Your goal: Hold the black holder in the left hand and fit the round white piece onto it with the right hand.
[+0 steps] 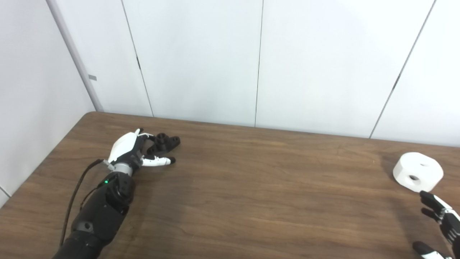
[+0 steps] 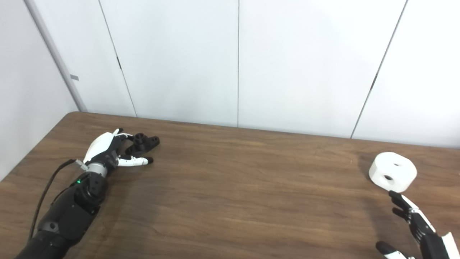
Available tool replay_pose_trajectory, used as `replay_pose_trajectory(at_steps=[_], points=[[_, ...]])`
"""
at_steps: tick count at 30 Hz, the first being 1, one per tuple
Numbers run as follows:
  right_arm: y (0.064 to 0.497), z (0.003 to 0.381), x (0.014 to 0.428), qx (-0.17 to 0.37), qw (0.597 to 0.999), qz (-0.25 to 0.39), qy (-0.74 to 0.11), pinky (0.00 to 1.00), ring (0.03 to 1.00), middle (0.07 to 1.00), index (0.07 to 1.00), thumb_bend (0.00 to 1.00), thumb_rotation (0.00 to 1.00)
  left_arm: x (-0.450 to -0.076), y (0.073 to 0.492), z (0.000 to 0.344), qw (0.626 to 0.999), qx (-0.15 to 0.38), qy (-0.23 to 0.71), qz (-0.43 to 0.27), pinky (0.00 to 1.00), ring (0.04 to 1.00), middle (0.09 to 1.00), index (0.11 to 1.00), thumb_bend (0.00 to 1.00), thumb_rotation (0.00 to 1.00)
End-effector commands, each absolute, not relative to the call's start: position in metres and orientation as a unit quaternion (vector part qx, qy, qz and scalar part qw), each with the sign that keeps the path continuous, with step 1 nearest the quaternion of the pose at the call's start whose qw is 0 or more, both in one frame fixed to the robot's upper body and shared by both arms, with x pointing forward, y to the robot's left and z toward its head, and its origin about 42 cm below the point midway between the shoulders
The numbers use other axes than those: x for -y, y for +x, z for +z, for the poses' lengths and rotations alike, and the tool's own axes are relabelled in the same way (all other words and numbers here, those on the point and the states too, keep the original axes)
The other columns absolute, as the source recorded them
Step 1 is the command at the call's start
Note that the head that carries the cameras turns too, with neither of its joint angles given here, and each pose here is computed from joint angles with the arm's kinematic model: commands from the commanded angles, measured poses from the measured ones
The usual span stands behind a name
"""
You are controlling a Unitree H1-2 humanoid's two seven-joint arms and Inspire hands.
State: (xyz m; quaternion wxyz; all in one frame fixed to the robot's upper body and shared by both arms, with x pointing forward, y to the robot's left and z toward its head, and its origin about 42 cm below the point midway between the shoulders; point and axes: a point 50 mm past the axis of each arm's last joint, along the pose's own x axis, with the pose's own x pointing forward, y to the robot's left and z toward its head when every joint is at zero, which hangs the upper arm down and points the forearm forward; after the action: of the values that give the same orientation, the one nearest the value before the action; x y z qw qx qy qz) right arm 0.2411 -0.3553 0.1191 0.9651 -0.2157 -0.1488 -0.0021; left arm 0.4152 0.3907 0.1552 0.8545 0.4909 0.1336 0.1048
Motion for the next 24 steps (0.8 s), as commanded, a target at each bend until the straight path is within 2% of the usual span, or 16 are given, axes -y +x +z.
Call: replay_pose_trajectory(at_steps=[1, 18, 24], points=[[0.2192, 0.0899, 0.3537, 0.108, 0.973, -0.005, -0.205, 0.86, 0.902, 0.894, 0.863, 0.77, 0.65, -0.4216, 0.4029, 0.1493, 0.833, -0.181, 0.506, 0.13, 1.0, 1.0, 1.0, 0.755, 0.95, 0.13], [0.2176, 0.0904, 0.354, 0.109, 0.974, -0.005, -0.201, 0.86, 0.905, 0.895, 0.863, 0.77, 0.65, -0.4204, 0.4012, 0.1467, 0.83, -0.176, 0.512, 0.132, 1.0, 1.0, 1.0, 0.714, 0.93, 0.11], [0.2175, 0.0902, 0.3542, 0.108, 0.974, -0.007, -0.2, 0.84, 0.894, 0.89, 0.859, 0.78, 0.66, -0.4202, 0.4, 0.144, 0.836, -0.148, 0.505, 0.157, 1.0, 1.0, 1.0, 0.589, 0.91, 0.04]])
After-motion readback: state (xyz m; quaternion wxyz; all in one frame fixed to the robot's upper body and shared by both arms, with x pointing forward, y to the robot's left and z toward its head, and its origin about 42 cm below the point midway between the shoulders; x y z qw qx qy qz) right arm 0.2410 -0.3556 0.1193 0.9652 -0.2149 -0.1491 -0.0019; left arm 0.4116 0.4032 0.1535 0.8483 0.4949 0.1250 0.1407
